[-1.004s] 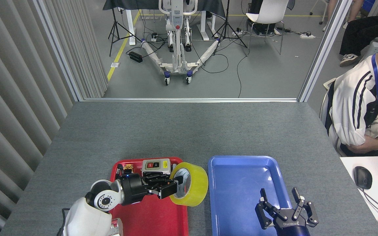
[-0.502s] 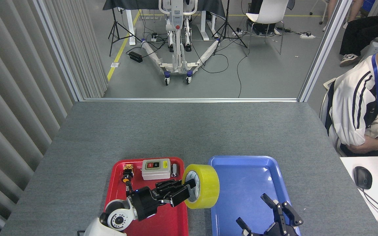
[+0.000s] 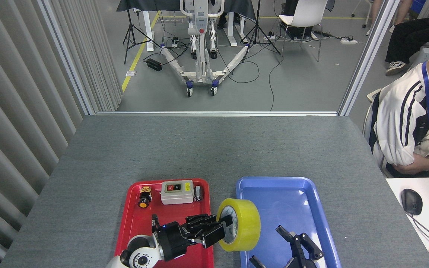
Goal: Place and move tape with both arms
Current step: 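Pass the tape roll from the left gripper to the right gripper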
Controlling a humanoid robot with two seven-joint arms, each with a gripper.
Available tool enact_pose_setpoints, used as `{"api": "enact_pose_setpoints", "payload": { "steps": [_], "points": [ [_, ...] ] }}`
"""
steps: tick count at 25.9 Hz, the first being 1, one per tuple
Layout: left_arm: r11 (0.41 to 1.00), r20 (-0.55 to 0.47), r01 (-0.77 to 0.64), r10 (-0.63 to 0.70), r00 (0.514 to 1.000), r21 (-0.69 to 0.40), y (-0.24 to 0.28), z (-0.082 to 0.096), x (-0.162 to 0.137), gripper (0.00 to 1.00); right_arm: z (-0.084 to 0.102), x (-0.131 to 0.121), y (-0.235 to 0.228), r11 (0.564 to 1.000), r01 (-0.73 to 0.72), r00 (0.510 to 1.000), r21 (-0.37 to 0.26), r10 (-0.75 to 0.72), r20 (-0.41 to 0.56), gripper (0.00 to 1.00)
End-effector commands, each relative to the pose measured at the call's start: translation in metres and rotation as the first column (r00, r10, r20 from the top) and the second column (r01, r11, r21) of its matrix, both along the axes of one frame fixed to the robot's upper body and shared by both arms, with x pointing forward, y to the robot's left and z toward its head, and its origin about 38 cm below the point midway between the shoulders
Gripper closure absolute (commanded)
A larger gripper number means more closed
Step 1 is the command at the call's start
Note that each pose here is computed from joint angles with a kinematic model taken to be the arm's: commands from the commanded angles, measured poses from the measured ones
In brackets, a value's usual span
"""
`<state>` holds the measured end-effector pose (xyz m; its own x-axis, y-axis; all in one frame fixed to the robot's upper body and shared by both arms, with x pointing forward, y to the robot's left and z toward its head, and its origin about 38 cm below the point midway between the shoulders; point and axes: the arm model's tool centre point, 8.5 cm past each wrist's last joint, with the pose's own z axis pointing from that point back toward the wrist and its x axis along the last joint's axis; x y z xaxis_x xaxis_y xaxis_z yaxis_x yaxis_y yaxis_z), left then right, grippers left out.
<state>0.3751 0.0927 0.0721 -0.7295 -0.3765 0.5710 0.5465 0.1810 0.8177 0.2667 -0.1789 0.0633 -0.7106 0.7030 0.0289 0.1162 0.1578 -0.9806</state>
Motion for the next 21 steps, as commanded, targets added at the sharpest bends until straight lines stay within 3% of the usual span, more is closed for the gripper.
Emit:
{"api": "enact_pose_setpoints", "payload": {
  "steps": [1,10,15,18,21],
  "points": [
    [0.999,0.033,0.037,-0.037,0.999,0.007,-0.01,0.008,-0.005,1.0,-0.007,-0.001,0.013,1.0,-0.02,0.999,0.024,0.021,-0.027,0.0],
    [0.997,0.074,0.049,-0.045,0.996,-0.058,-0.028,0.013,-0.018,1.0,-0.01,-0.004,0.03,0.997,-0.064,0.997,0.041,0.065,-0.038,0.04],
    [0.995,0.076,0.021,-0.014,0.997,-0.102,-0.028,0.012,-0.021,1.0,-0.005,-0.006,0.029,0.997,-0.065,0.998,0.051,0.066,-0.013,0.38],
    [0.994,0.066,0.024,-0.017,0.998,-0.107,-0.03,0.008,-0.025,1.0,0.004,-0.009,0.025,0.994,-0.064,0.997,0.091,0.06,0.043,0.62],
    [0.993,0.064,0.026,-0.018,0.998,-0.114,-0.032,0.006,-0.029,0.99,0.004,-0.009,0.022,0.994,-0.055,0.998,0.09,0.051,0.047,0.76]
  ]
}}
